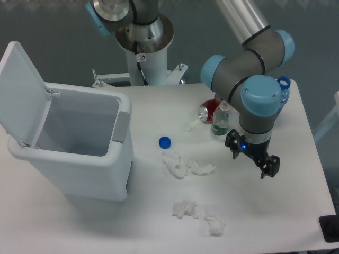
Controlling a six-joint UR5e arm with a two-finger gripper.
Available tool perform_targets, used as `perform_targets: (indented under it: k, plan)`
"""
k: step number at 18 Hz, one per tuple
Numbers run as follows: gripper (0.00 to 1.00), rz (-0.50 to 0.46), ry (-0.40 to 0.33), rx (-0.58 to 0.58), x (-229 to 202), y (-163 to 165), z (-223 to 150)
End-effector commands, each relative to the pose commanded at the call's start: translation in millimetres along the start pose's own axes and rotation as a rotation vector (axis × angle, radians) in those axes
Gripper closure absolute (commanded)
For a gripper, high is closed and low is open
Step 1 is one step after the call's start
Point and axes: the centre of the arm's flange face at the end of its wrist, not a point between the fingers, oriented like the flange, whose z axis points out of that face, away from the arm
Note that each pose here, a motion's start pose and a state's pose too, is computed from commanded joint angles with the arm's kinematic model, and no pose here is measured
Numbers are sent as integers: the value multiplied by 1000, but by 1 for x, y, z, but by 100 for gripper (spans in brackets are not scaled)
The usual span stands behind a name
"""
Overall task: Pick up the paper ball
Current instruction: 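Move the open gripper toward the crumpled white paper balls, then lower the gripper onto the small white paper ball and close it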
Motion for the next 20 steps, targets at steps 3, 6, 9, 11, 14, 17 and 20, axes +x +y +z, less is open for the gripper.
perform_targets:
  k: [3,6,9,11,14,17,20]
  plan:
    - [0,-6,1,5,0,0,-1]
    - [0,-44,3,17,0,-3,2]
    - [0,-56,-18,42,0,-14,16]
    - [0,-64,-40,52,1,-23,27]
    - [0,-63,-28,137,-1,-34,31]
    - [0,-81,1,193,-1,-37,42]
    - [0,-84,4,199,-9,-50,54]
